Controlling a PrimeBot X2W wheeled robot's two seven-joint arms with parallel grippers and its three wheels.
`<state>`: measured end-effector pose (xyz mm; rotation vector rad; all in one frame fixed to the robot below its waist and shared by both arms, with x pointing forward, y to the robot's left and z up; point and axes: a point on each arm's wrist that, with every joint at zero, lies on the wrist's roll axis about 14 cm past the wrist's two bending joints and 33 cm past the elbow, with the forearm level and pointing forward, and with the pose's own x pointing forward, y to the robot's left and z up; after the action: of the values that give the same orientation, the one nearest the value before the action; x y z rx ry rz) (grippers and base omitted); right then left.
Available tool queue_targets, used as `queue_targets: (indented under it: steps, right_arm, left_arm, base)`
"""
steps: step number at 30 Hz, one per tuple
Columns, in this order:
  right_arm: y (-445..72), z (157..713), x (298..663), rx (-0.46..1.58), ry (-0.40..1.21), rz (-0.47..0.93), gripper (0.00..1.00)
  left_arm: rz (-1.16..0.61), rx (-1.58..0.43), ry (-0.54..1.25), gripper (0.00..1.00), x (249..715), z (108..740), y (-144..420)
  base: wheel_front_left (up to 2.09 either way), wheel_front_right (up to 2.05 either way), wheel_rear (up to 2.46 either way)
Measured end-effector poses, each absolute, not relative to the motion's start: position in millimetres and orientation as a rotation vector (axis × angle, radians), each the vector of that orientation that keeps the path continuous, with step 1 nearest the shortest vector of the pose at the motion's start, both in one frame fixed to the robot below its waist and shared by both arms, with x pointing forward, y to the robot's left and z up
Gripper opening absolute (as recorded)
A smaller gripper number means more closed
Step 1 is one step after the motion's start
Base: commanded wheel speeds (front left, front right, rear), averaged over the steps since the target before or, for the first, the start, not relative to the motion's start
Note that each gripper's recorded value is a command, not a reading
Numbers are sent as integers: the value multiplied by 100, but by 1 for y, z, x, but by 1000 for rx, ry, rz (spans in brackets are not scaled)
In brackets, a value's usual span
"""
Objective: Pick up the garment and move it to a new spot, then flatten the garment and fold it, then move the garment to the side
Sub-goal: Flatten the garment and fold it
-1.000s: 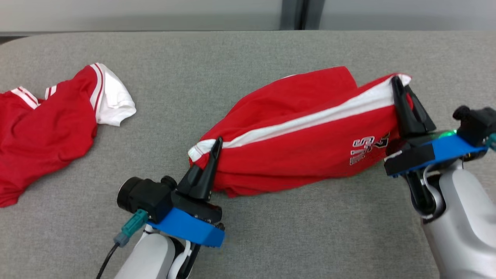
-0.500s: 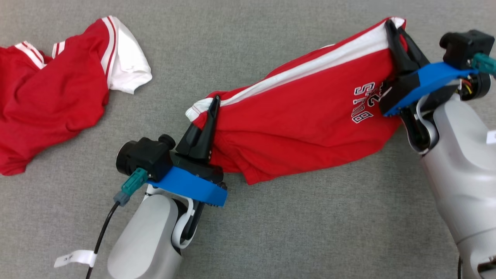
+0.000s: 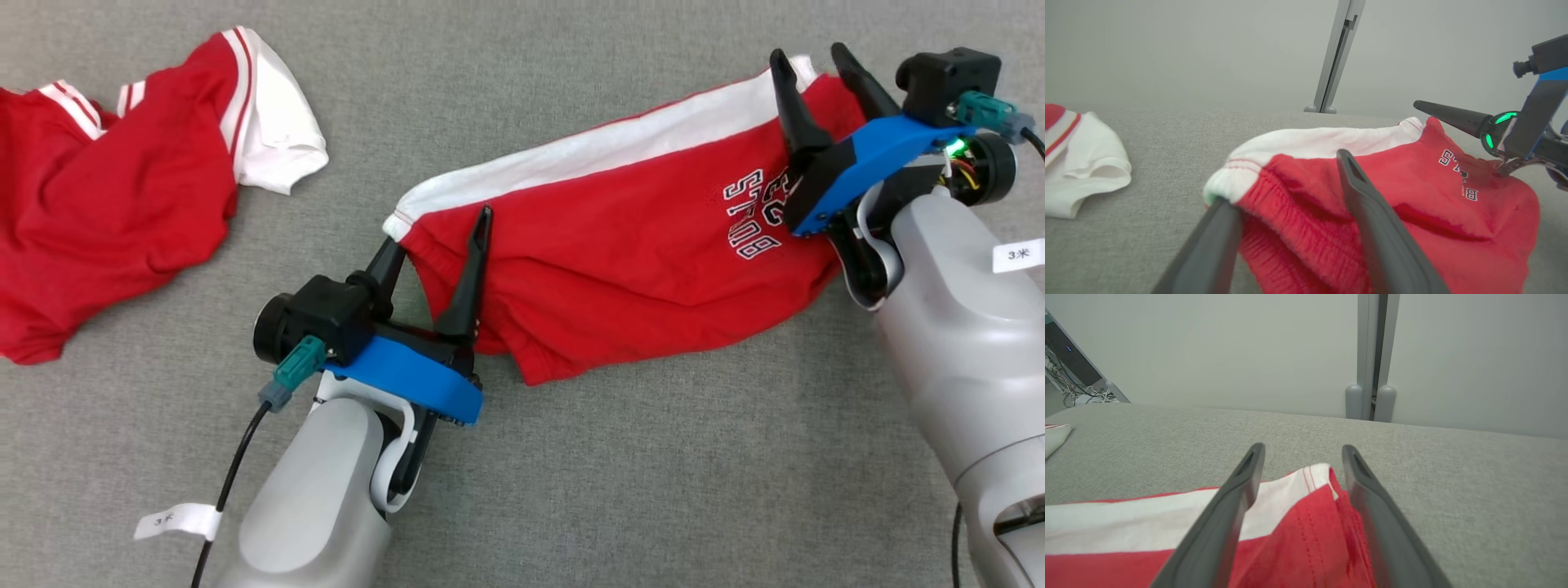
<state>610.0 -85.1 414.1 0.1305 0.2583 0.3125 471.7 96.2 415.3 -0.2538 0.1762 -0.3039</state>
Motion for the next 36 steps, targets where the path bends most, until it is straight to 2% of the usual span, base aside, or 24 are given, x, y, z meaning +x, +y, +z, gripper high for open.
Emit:
queue_targets:
  steps: [11,15,23,34,35,36]
  right_arm:
    - [-128,423,582,72,263,258,100]
    - [-141,422,575,57,268,242,100]
    - [-140,404,563,43,321,249,100]
    - [-135,370,551,14,437,261,100]
    - [-134,368,550,13,443,262,83]
    - [-133,367,549,15,453,263,0]
  left_arm:
    - [-272,-238,137,100,438,434,107]
    - [-224,-211,83,100,436,449,127]
    - [-61,-165,-27,100,437,479,181]
    - [97,-110,-63,100,428,489,230]
    - [107,-107,-63,100,427,489,233]
    - [111,-103,-63,100,427,489,235]
  base:
    - [0,0,0]
    - [0,0,0]
    - [0,0,0]
    - [0,0,0]
    - [0,0,0]
    - [0,0,0]
